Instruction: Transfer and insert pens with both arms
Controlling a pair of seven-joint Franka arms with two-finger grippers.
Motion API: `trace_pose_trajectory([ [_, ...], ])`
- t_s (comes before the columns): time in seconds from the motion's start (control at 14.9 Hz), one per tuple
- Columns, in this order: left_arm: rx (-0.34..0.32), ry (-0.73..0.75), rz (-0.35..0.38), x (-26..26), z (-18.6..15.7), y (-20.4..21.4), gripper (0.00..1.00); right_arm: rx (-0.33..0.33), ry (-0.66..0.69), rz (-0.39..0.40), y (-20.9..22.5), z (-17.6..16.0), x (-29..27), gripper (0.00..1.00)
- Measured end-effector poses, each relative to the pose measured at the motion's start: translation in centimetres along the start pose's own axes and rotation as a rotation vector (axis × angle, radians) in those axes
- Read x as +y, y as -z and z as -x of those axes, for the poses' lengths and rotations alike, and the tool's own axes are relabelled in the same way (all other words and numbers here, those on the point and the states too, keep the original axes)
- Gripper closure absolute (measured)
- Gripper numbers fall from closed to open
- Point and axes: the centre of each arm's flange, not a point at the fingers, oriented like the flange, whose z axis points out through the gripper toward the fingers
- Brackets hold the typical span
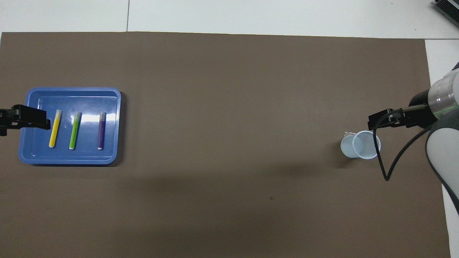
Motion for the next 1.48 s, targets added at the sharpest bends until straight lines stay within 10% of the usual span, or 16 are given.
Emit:
trace_pose_trajectory([
  [1.48, 0.001, 0.006, 0.0, -0.2, -0.8, -5.1, 0.0, -0.062, 0.007, -0.001, 0.4, 0.9, -0.4, 0.0],
])
